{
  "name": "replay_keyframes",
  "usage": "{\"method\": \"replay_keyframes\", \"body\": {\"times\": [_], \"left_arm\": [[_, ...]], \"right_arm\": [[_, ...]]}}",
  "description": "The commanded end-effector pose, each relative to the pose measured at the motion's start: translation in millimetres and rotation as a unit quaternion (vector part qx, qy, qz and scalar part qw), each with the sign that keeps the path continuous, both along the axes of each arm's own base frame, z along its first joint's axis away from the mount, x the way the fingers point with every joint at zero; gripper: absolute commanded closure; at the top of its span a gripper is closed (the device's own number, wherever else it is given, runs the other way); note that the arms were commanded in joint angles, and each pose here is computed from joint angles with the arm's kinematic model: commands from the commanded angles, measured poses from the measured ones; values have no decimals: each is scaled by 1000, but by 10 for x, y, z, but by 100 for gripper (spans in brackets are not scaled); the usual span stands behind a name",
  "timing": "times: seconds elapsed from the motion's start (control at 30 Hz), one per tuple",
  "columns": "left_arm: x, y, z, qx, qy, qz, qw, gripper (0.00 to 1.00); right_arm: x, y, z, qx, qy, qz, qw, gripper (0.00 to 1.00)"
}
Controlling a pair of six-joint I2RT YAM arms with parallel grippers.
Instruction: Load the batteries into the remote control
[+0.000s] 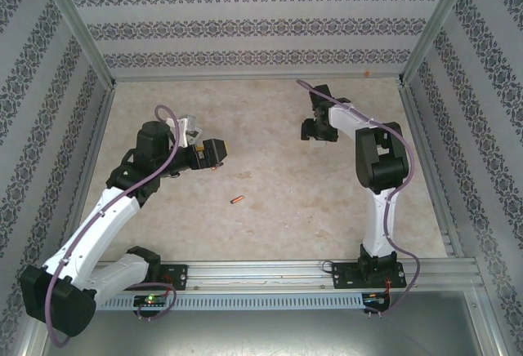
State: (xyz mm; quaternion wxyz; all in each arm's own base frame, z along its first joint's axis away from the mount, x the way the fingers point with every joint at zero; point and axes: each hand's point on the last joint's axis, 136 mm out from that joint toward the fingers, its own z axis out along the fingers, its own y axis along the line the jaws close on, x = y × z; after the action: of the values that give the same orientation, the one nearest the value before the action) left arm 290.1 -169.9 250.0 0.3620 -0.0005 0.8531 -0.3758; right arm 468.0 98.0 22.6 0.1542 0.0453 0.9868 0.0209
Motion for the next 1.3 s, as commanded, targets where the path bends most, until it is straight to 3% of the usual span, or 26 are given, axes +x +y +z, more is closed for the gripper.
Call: {"method": "replay_keyframes", "body": {"times": [0.0, 0.1, 0.2, 0.37, 0.53, 0.67, 0.73, 0.87, 1.07, 1.2, 1.27], "left_arm": [[73, -64, 71, -25, 3, 5, 1000, 0], [148, -102, 40, -40, 33, 14, 999, 0], [228, -178, 25, -58, 53, 10, 997, 0], [353, -364, 60, -92, 66, -17, 993, 0], [390, -650, 167, -106, 58, -60, 991, 0], [437, -851, 217, -125, 59, -79, 987, 1], [472, -876, 138, -120, 72, -70, 988, 9], [466, -945, -102, -111, 112, -65, 985, 36], [354, -1018, -221, -102, 131, -71, 983, 69], [393, -840, -176, -99, 131, -8, 986, 83], [451, -624, -182, -98, 141, 74, 982, 83]], "right_arm": [[-99, 25, -38, -21, 28, 27, 999, 44], [-126, 134, 106, 12, 13, 45, 999, 53], [-231, 384, 549, 75, -34, 76, 994, 60], [-834, 907, 1252, 144, -106, 153, 972, 59], [-1490, 1369, 1532, 164, -134, 236, 948, 59], [-1813, 1653, 1645, 180, -135, 281, 933, 59], [-1912, 1773, 1704, 187, -140, 301, 925, 59], [-2038, 1983, 1819, 207, -146, 328, 910, 58], [-2071, 2141, 1886, 213, -150, 342, 903, 56], [-2096, 2089, 2027, 168, -193, 358, 898, 41], [-2062, 1988, 2168, 117, -259, 356, 890, 23]]}}
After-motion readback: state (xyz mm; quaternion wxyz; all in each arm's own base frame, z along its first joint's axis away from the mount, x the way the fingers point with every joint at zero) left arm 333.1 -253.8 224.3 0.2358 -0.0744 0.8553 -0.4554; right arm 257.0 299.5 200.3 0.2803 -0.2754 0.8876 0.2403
